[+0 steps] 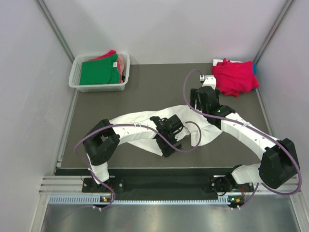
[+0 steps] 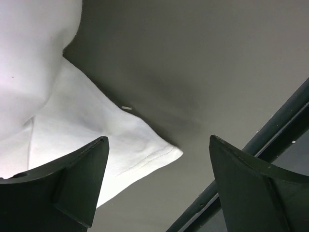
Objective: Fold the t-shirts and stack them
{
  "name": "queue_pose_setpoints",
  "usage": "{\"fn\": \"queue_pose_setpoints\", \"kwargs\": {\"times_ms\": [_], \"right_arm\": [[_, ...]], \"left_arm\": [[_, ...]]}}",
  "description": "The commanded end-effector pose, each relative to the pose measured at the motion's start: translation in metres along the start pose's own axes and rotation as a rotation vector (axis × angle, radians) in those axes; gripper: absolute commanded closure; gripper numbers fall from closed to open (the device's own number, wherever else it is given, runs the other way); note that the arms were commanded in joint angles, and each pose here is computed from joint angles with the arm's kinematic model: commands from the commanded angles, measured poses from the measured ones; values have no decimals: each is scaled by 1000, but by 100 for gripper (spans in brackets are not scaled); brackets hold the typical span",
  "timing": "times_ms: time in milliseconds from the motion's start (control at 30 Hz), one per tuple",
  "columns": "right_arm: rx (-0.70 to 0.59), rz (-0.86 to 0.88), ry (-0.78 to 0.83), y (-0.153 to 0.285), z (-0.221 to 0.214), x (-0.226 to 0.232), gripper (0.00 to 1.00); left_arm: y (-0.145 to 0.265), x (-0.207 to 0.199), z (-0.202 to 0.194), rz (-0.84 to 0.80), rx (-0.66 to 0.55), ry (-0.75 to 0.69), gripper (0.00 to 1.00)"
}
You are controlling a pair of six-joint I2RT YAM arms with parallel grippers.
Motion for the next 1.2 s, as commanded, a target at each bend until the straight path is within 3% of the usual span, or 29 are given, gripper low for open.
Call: {"fn": "queue_pose_setpoints", "kwargs": {"times_ms": [0, 467, 633, 833, 933, 1000, 1067, 1167], "right_arm": [[-45, 13, -42, 2, 19, 3, 21], [-50, 5, -45, 6, 18, -1, 24], [-54, 7, -49, 9, 19, -2, 26], [-66, 14, -54, 13, 23, -2, 29], [-70, 14, -55, 14, 24, -3, 30], [-69, 13, -53, 14, 24, -3, 31], [-73, 15, -53, 15, 25, -2, 31], [-75, 16, -53, 15, 26, -2, 32]], "left_arm": [[0, -7, 3, -25, -15, 22, 13], [-8, -9, -17, -27, 46, 11, 22], [-14, -11, -20, -45, 67, 9, 39], [-16, -11, -17, -59, 75, -1, 46], [-17, -11, -19, -65, 92, -12, 56], [-16, -11, -21, -68, 101, -17, 80], [-15, -10, -21, -64, 107, -12, 95], [-14, -11, -21, -78, 107, -6, 100]]}}
Point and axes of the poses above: each gripper's point midway between its finger pads, its own y axis back along the fingers, its own x axis along the line the jaws close on, z = x × y, the point moved 2 cm from there along y, back along the fingers, and after that the axes turned 9 degrees about -y, right-handed, at the moved point
